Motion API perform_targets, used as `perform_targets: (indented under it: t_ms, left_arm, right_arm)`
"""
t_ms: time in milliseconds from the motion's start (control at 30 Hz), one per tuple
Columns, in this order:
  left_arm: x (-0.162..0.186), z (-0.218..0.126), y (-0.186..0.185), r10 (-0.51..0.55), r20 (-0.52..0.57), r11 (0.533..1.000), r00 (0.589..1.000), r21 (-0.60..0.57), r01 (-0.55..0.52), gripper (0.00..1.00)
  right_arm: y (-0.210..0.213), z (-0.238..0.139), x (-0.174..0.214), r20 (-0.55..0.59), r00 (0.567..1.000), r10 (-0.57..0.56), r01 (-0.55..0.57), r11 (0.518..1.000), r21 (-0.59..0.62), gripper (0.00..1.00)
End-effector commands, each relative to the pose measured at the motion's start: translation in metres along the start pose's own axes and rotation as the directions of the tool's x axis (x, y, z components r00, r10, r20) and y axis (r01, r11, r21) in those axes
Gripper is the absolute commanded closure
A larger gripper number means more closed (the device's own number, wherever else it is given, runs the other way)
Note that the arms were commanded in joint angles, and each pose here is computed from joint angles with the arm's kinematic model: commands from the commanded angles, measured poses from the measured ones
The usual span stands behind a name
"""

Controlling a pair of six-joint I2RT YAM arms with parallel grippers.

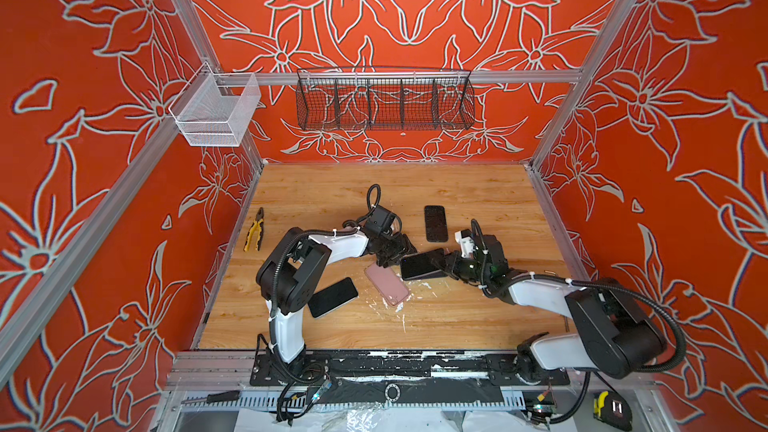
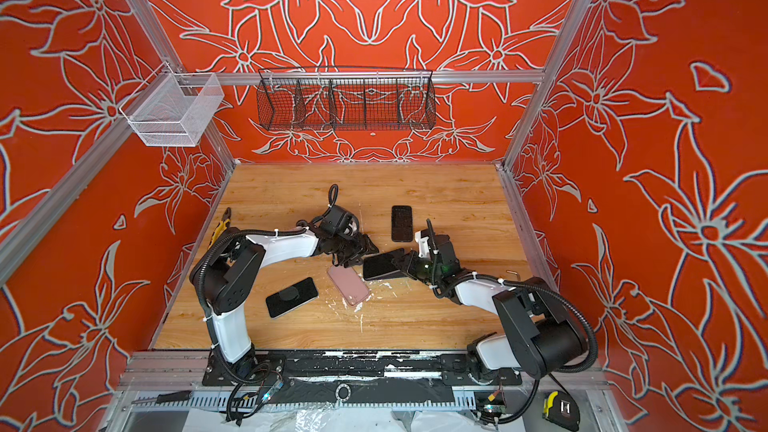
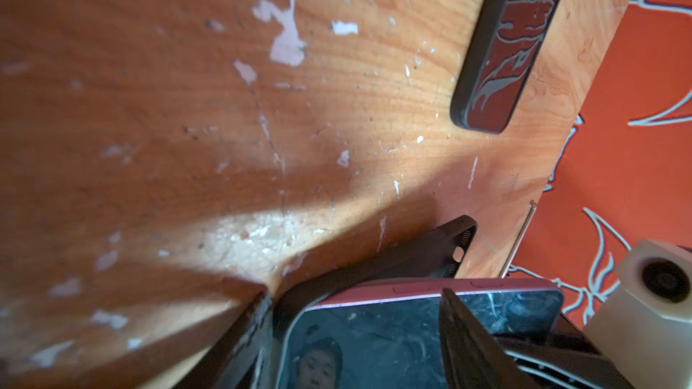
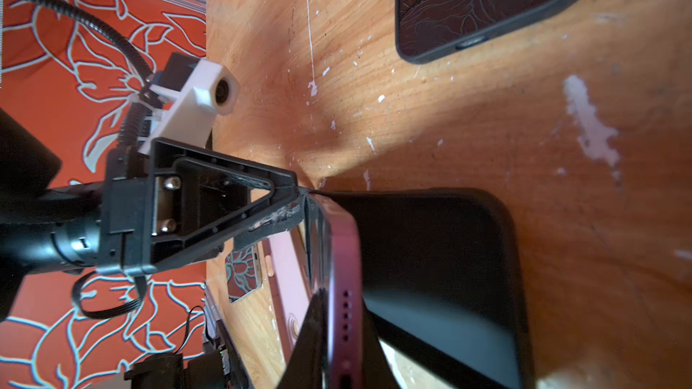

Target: Put the phone into the phone case

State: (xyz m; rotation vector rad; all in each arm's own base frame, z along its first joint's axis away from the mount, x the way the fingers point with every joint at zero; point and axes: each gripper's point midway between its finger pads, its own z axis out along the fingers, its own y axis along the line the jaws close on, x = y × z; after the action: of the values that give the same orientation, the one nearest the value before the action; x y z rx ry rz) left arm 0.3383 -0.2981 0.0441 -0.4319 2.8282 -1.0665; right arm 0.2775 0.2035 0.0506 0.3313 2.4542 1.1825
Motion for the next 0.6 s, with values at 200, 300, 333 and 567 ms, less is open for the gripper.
perform_targets:
  t_ms: [200,300,333,567]
  left_arm:
    - [-0.001,0.012,-0.019,0.044,-0.040,0.998,0.998,0.040,-0.042,0.33]
    - [-0.002,0.013,-0.021,0.043,-0.041,0.998,0.998,0.043,-0.042,0.33]
    - [-0.002,0.013,-0.021,0.044,-0.042,0.998,0.998,0.045,-0.042,0.33]
    - [-0.004,0.014,-0.025,0.049,-0.045,0.997,0.998,0.057,-0.046,0.33]
  right_arm:
    - [-0.106,-0.005,0.058,-0.113,0.986,0.124,-0.071,0.919,0.387,0.71]
    - [-0.100,-0.006,0.051,-0.100,0.989,0.107,-0.061,0.923,0.381,0.67]
    - [-0.098,-0.007,0.049,-0.097,0.991,0.097,-0.053,0.923,0.381,0.65]
    - [-0.081,-0.017,0.030,-0.059,0.998,0.033,-0.007,0.922,0.387,0.52]
